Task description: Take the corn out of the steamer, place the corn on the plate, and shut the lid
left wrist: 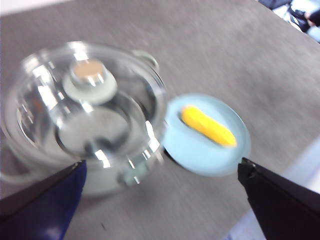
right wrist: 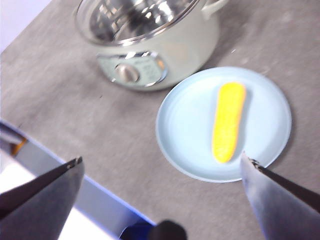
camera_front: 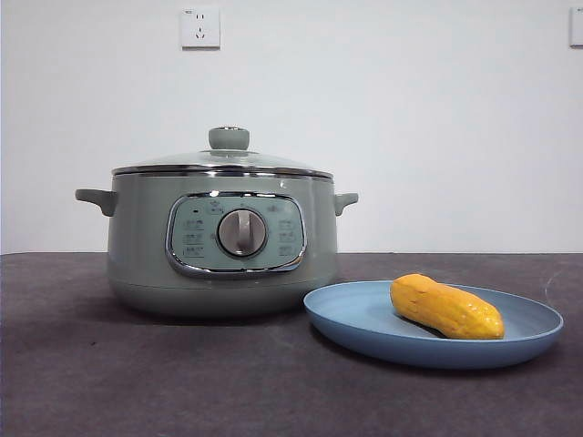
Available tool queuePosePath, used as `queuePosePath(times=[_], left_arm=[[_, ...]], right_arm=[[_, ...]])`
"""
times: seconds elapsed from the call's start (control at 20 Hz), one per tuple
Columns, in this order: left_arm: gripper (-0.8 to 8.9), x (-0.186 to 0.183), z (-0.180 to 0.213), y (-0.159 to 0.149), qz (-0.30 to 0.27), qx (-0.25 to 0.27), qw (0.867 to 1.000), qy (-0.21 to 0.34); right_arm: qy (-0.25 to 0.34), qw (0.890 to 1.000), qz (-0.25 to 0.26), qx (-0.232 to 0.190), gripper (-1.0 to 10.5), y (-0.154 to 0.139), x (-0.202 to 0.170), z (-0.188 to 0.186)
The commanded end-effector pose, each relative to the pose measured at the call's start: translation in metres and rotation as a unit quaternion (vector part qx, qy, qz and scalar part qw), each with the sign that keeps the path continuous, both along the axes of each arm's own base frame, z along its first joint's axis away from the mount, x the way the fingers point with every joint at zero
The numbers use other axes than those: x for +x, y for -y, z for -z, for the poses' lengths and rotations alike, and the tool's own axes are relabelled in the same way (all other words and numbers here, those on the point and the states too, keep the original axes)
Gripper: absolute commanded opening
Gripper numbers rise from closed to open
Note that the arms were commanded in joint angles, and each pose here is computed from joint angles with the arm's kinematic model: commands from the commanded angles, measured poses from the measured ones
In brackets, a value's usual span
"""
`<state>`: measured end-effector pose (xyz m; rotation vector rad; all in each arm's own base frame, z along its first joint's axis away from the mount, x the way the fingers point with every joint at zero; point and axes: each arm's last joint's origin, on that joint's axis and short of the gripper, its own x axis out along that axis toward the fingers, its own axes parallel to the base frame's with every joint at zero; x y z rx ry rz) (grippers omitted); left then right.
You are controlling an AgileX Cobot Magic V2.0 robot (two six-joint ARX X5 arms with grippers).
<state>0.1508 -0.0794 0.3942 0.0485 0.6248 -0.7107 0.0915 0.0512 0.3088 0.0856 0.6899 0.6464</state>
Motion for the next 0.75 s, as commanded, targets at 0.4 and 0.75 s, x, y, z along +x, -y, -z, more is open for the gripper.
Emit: queuePosePath(times=[0.4,0.75], left_arm=[[1.92,-0.026,0.008,-0.01,0.019,0.016,0.997,-0.076],[-0.06,-0.026,0.008,-0.01,0.02,0.018,0.997,-0.076]], right_arm=[[-0.018,1.0,-0.021,-0.01,3.6,-0.002,0.002,0.006],[-0.017,1.0,-0.022,-0.01,-0.1,-0.002,0.002,0.006]])
